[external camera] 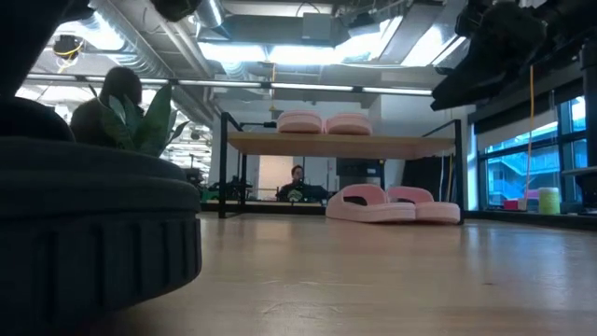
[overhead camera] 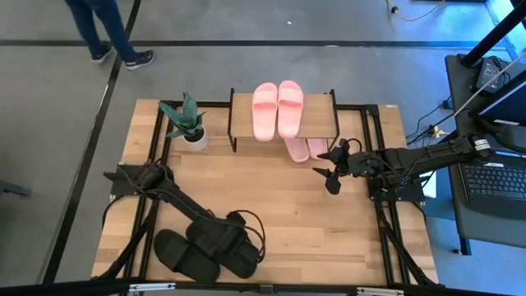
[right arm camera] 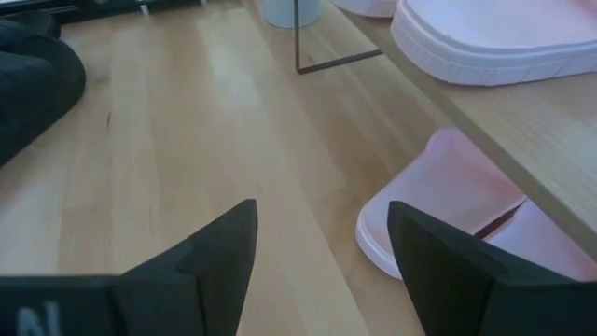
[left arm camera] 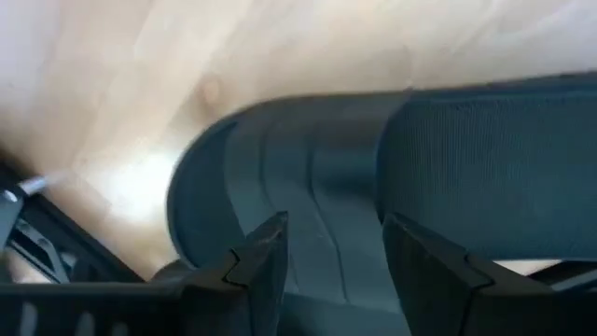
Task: Pick and place slides into the shelf
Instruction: Put the black slipper under the shelf
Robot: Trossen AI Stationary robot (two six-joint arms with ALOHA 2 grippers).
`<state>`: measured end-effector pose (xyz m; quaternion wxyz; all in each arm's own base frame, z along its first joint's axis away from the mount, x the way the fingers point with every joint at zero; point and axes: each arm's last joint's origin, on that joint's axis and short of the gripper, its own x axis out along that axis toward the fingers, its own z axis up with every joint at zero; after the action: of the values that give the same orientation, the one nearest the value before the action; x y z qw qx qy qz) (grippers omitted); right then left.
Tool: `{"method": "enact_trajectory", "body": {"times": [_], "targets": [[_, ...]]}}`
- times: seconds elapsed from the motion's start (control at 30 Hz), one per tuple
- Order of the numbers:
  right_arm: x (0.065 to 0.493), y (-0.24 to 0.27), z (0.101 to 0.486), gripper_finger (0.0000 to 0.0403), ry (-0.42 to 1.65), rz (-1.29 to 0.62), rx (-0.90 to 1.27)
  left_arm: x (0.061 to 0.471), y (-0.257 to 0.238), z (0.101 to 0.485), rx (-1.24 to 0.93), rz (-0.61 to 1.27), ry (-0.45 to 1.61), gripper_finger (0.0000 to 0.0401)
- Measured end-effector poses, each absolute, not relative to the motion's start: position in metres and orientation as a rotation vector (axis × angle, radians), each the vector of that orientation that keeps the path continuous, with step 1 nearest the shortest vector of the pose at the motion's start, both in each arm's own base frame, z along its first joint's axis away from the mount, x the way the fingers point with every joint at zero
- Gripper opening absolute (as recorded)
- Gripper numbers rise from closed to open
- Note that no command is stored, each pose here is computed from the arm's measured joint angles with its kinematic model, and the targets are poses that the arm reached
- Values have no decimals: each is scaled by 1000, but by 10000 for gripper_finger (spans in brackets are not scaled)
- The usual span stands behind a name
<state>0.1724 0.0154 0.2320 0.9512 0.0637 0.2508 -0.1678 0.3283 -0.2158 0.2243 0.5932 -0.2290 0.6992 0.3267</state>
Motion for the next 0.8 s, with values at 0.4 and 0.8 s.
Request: {"method": "enact_trajectory", "body": {"times": [0.4, 0.8], "targets": [[172, 15, 231, 242, 521, -342, 125, 335, -218, 209, -524, 743, 1660, 166], [172, 15, 231, 242, 525, -343, 124, 328, -212, 210, -498, 867, 1703, 166]]}}
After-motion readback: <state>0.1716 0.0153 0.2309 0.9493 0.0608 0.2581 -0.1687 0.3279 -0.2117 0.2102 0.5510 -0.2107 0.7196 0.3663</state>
